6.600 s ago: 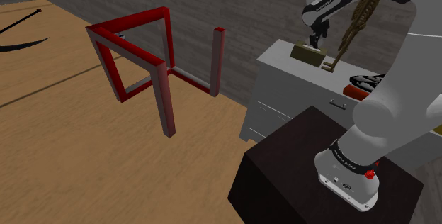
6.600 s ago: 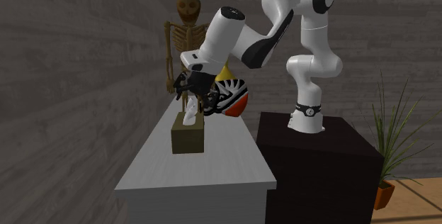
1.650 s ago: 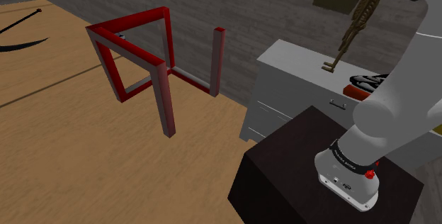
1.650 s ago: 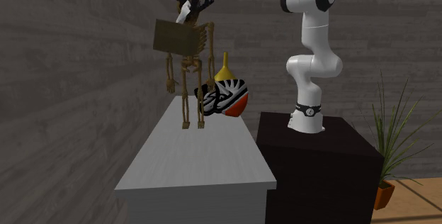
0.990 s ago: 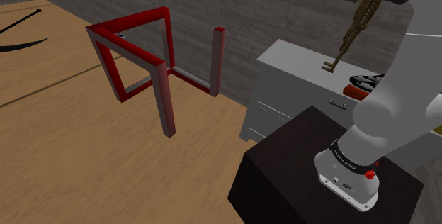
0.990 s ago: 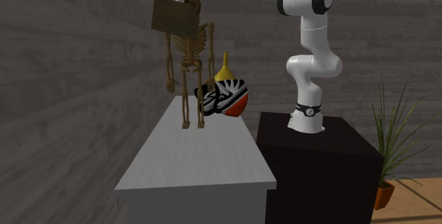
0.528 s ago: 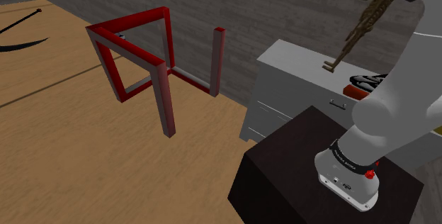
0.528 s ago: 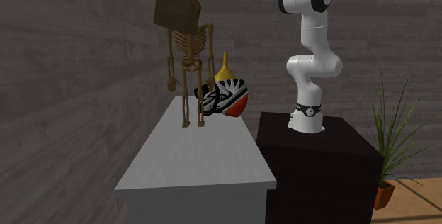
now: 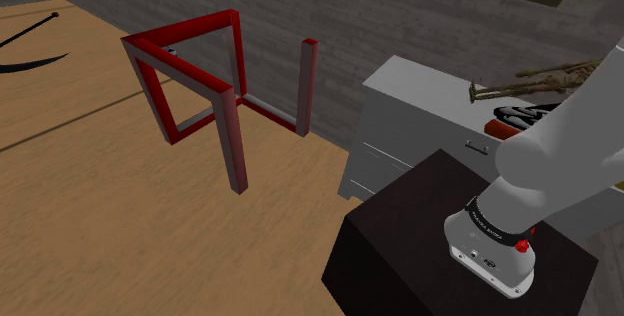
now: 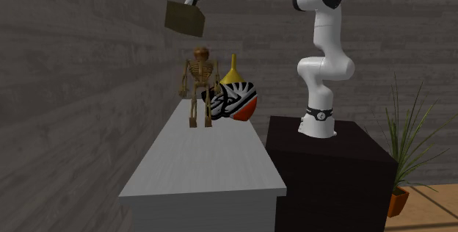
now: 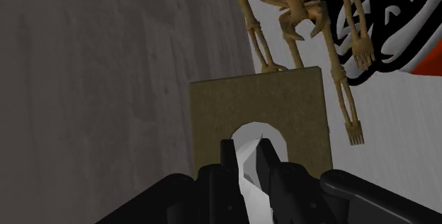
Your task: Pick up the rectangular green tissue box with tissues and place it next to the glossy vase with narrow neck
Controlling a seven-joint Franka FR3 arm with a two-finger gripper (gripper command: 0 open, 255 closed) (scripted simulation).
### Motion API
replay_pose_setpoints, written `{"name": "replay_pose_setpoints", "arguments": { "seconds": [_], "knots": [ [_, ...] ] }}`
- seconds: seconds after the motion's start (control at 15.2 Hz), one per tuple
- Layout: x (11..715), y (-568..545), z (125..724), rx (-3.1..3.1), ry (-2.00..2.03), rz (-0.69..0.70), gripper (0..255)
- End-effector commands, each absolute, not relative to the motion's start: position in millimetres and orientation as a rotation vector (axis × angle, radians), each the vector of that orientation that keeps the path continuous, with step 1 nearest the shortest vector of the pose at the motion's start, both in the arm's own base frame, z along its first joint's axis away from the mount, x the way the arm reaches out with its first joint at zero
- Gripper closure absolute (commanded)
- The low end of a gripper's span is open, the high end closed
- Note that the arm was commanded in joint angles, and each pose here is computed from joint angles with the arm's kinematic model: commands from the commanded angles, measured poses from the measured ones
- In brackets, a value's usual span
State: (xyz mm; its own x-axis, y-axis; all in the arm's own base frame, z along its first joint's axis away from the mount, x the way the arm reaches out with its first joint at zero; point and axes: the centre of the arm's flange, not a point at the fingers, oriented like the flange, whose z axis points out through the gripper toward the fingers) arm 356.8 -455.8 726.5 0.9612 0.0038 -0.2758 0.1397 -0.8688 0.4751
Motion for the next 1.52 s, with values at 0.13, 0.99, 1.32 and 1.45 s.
{"name": "replay_pose_setpoints", "arguments": {
  "seconds": [0.13, 0.99, 1.32, 1.45],
  "knots": [
    [305.8, -475.7, 725.4, 2.602, 0.104, -0.364, 255],
    [147.0, -540.8, 725.7, 2.602, 0.104, -0.364, 255],
    [85.9, -565.9, 725.8, 2.602, 0.104, -0.364, 255],
    [61.5, -575.9, 725.9, 2.602, 0.104, -0.364, 255]
  ]
}}
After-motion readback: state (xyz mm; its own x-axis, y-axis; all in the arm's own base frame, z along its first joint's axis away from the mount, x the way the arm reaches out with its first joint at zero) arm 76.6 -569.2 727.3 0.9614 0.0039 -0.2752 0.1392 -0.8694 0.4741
